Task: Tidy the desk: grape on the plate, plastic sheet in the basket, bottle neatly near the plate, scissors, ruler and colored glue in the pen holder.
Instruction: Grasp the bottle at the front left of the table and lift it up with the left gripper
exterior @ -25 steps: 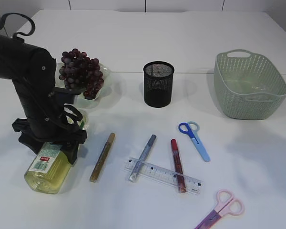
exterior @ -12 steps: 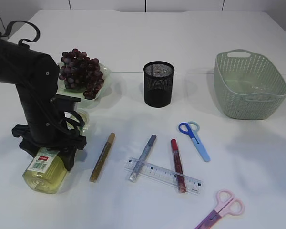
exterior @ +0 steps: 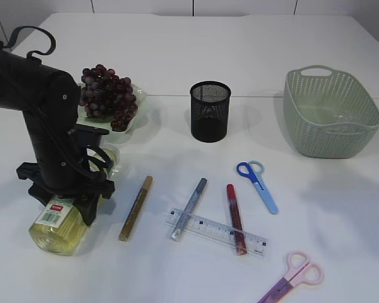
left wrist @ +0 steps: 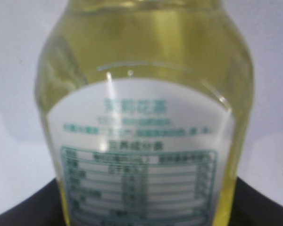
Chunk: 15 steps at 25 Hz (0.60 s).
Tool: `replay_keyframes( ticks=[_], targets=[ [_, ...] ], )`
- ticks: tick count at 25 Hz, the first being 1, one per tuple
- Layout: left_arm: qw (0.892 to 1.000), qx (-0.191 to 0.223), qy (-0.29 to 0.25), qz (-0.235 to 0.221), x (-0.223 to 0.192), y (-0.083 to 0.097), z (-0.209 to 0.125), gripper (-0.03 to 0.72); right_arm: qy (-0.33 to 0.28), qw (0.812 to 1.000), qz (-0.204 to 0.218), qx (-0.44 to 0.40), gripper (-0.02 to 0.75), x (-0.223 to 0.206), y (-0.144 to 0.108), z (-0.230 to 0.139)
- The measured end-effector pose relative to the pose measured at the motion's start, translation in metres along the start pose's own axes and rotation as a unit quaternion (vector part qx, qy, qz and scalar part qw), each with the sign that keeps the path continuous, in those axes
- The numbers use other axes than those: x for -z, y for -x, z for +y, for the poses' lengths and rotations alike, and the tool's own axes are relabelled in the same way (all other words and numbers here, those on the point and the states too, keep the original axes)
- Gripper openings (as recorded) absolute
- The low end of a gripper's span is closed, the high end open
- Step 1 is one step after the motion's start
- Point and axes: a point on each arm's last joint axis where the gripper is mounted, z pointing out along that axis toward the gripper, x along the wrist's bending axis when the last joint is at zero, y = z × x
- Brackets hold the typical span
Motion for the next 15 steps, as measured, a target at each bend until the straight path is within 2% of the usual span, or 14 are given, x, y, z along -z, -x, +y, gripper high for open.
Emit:
replay_keyframes(
  ticks=[15],
  targets=[
    [1.0,-0.003,0.013,0.001,0.0018,-0.0005,0.0016,0.447,0.0,1.0,0.0,0.001,0.508,0.0,0.0,0.0]
  ],
)
